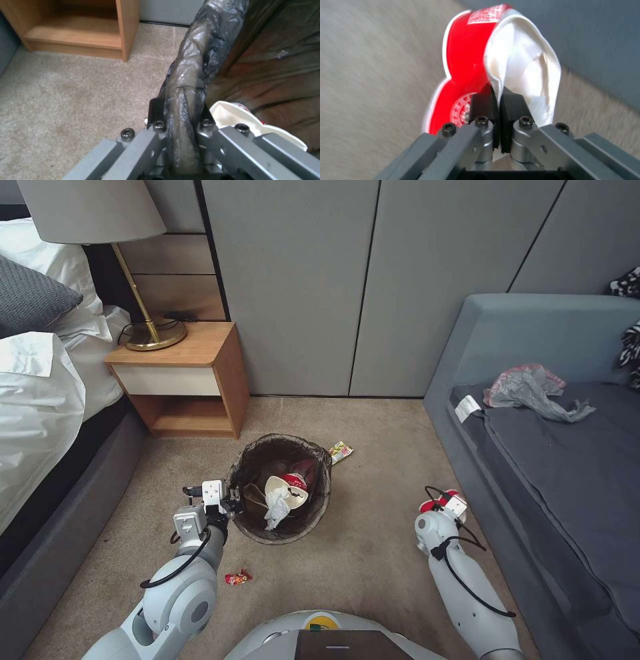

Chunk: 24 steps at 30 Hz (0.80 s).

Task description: Pick up the trash bin, then pick up the garbage from the floor and place it into the trash bin.

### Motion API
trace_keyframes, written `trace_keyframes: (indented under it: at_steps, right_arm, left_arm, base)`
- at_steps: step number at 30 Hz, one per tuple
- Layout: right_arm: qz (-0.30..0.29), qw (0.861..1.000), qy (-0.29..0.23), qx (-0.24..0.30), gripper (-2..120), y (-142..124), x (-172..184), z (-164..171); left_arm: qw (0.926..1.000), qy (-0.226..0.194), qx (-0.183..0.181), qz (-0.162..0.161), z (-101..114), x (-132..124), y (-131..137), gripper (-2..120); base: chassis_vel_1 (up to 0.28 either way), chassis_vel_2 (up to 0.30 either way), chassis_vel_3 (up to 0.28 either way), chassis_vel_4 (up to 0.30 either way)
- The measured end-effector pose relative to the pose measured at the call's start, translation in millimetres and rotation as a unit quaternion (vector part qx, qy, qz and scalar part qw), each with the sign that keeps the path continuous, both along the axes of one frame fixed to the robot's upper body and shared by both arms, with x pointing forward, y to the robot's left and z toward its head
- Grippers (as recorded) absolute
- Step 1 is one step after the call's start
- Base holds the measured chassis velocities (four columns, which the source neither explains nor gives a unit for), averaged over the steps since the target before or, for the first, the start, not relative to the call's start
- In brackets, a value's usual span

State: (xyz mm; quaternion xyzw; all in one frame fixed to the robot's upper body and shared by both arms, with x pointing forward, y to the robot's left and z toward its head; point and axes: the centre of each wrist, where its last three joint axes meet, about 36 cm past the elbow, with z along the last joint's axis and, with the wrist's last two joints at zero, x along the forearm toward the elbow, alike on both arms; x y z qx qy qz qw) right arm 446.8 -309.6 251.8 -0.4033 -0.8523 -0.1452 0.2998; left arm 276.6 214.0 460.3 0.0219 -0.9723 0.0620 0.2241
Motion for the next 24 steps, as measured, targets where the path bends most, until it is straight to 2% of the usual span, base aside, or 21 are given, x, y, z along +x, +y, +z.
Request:
trace_keyframes:
  at_steps: [3,5,6,8,10,12,13,15,17,20,21,22,24]
  right_arm:
    - [0.015,0.999,-0.024,-0.018,0,4,-5,16]
    - [0.051,0.994,-0.075,-0.063,0,12,-16,46]
    - [0.051,0.994,-0.075,-0.063,0,12,-16,46]
    - [0.077,0.987,-0.115,-0.085,0,19,-23,71]
    - [0.087,0.983,-0.133,-0.091,0,23,-26,83]
    - [0.107,0.974,-0.172,-0.098,0,34,-32,111]
    - [0.107,0.974,-0.172,-0.098,0,34,-32,111]
    - [0.127,0.964,-0.210,-0.104,0,46,-39,139]
    - [0.131,0.962,-0.217,-0.106,0,48,-41,144]
    - [0.163,0.943,-0.264,-0.116,0,57,-50,169]
    - [0.178,0.933,-0.287,-0.123,0,58,-53,177]
    - [0.178,0.933,-0.287,-0.123,0,58,-53,177]
    - [0.220,0.906,-0.335,-0.138,0,58,-59,193]
  left_arm:
    - [1.0000,0.000,0.000,0.000,0,0,0,0]
    - [1.0000,0.002,-0.001,-0.002,0,0,-1,0]
    - [1.0000,0.002,-0.001,-0.002,0,0,-1,0]
    - [1.0000,0.004,-0.001,-0.004,-1,0,-1,0]
    - [1.0000,0.004,-0.001,-0.005,-1,0,-2,0]
    - [1.0000,0.006,-0.002,-0.007,-1,0,-2,0]
    - [1.0000,0.006,-0.002,-0.007,-1,0,-2,0]
    - [0.9999,0.009,-0.001,-0.011,-2,-1,-2,0]
    - [0.9999,0.010,-0.001,-0.011,-2,-1,-2,0]
    - [0.9998,0.012,0.001,-0.015,-2,-1,-2,0]
    - [0.9998,0.013,0.001,-0.017,-3,-2,-2,0]
    - [0.9998,0.013,0.001,-0.017,-3,-2,-2,0]
    - [0.9996,0.018,0.002,-0.020,-4,-2,-2,0]
  base:
    - [0.000,0.000,0.000,0.000]
    - [0.000,0.000,0.000,0.000]
    - [0.000,0.000,0.000,0.000]
    - [0.000,0.000,0.000,0.000]
    - [0.000,0.000,0.000,0.000]
    - [0.000,0.000,0.000,0.000]
    - [0.000,0.000,0.000,0.000]
    - [0.000,0.000,0.000,0.000]
    - [0.000,0.000,0.000,0.000]
    - [0.000,0.000,0.000,0.000]
    - [0.000,0.000,0.000,0.000]
    - [0.000,0.000,0.000,0.000]
    - [0.000,0.000,0.000,0.000]
